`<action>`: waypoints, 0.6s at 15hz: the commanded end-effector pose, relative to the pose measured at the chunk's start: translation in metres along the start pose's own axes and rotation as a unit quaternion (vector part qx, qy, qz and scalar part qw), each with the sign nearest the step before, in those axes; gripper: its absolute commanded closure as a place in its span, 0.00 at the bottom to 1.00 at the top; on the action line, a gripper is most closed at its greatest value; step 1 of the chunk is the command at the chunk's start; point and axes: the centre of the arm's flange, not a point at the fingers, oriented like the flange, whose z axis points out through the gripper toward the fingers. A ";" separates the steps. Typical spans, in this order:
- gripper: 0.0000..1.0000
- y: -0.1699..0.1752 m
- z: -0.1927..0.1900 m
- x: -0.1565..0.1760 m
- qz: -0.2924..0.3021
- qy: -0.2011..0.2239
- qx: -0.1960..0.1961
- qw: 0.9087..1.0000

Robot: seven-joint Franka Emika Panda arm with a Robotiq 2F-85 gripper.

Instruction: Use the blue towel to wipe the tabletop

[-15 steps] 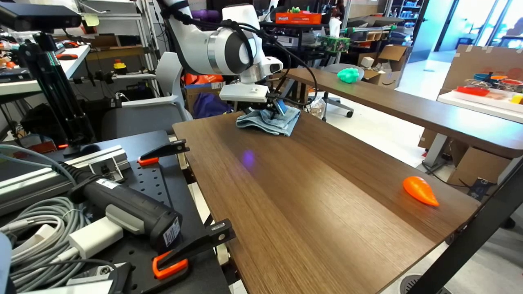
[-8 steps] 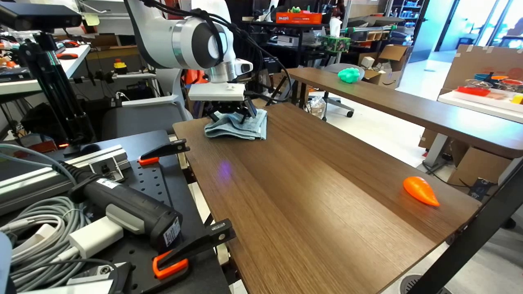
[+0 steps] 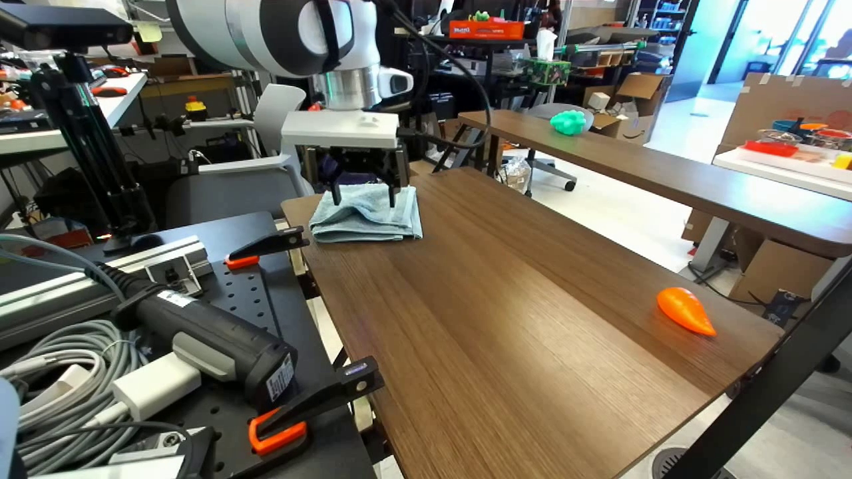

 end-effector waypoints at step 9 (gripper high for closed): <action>0.00 0.110 -0.052 -0.028 0.216 0.031 0.007 0.976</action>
